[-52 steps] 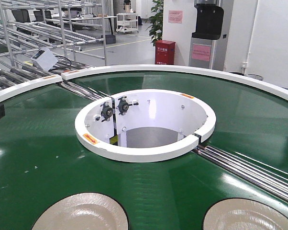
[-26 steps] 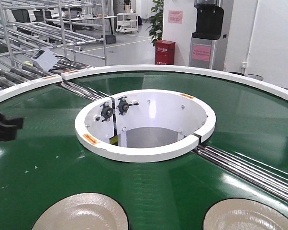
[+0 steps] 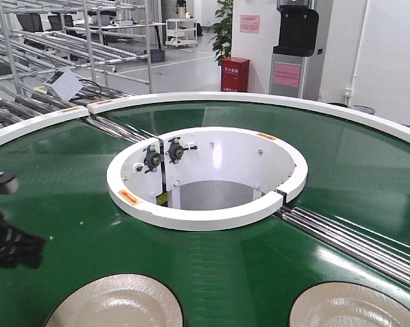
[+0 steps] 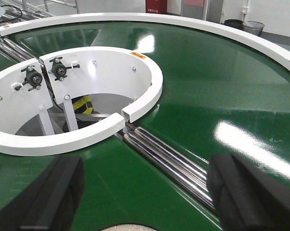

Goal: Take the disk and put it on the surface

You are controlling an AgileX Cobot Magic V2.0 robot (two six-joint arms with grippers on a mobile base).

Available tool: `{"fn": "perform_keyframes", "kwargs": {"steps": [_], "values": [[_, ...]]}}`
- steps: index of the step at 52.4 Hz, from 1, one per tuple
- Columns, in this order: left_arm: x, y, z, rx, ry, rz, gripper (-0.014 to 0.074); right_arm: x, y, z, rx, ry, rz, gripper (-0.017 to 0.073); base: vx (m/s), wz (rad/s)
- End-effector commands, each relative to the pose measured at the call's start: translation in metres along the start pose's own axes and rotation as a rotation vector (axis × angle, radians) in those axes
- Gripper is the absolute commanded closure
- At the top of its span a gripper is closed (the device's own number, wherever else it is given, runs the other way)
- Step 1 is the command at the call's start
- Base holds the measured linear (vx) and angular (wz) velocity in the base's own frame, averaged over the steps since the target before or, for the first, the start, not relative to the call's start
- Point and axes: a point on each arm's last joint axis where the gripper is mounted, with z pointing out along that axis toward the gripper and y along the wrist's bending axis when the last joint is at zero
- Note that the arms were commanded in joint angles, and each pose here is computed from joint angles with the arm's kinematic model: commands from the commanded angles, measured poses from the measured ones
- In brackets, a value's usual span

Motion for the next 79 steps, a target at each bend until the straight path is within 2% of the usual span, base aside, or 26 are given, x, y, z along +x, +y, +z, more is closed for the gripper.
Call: {"fn": "perform_keyframes", "kwargs": {"steps": [1,5,11,14,21,31,36,50,53,57,61,62,72,75,79], "values": [[-0.009,0.017,-0.007,0.057,-0.059,-0.090,0.0235,-0.019,0.000,-0.008,0.009,-0.125,-0.021,-0.0006,0.00,0.00],[-0.007,0.023,0.010,0.168,-0.031,-0.116,0.0235,-0.020,-0.001,-0.008,0.011,-0.132,-0.024,-0.0006,0.00,0.00],[-0.003,0.018,0.034,0.345,0.033,-0.082,0.0235,-0.020,-0.001,-0.006,0.011,-0.132,-0.024,-0.0006,0.00,0.01],[-0.001,0.016,0.044,0.397,0.056,-0.080,0.0235,-0.019,-0.001,-0.003,0.012,-0.126,-0.023,-0.0006,0.00,0.00],[0.004,0.018,0.060,0.409,0.101,-0.095,0.0235,-0.017,-0.001,0.004,0.012,-0.107,-0.022,-0.0006,0.00,0.00],[0.005,0.011,0.072,0.420,0.118,-0.060,0.0235,-0.016,-0.002,0.010,0.014,-0.106,-0.023,-0.0006,0.00,0.00],[0.007,0.008,0.081,0.425,0.138,-0.058,0.0235,-0.016,-0.002,0.010,0.015,-0.108,-0.023,-0.0006,0.00,0.00],[0.018,-0.020,0.110,0.492,0.250,-0.019,0.0244,-0.016,-0.002,0.010,0.015,-0.106,-0.027,-0.0006,0.00,0.00],[0.021,-0.027,0.117,0.509,0.280,-0.009,0.0270,-0.016,-0.002,0.010,0.015,-0.106,-0.028,-0.0006,0.00,0.00],[0.023,-0.032,0.119,0.524,0.297,-0.002,0.0361,-0.016,-0.002,0.010,0.016,-0.106,-0.031,-0.0006,0.00,0.00],[0.023,-0.036,0.118,0.554,0.301,-0.015,0.0529,-0.016,-0.002,0.010,0.016,-0.106,-0.032,-0.0006,0.00,0.00],[0.021,-0.041,0.114,0.619,0.296,-0.053,0.0604,-0.015,-0.002,0.010,0.022,-0.101,-0.046,-0.0006,0.00,0.00],[0.010,-0.050,0.096,0.690,0.219,-0.086,0.0603,-0.014,-0.003,0.010,0.027,-0.081,-0.059,-0.0006,0.00,0.00],[0.004,-0.051,0.085,0.704,0.173,-0.081,0.0603,-0.012,-0.003,0.010,0.026,-0.070,-0.059,-0.0006,0.00,0.00],[-0.004,-0.050,0.065,0.725,0.098,-0.098,0.0603,-0.010,-0.003,0.011,0.024,-0.045,-0.051,-0.0004,0.00,0.00]]}}
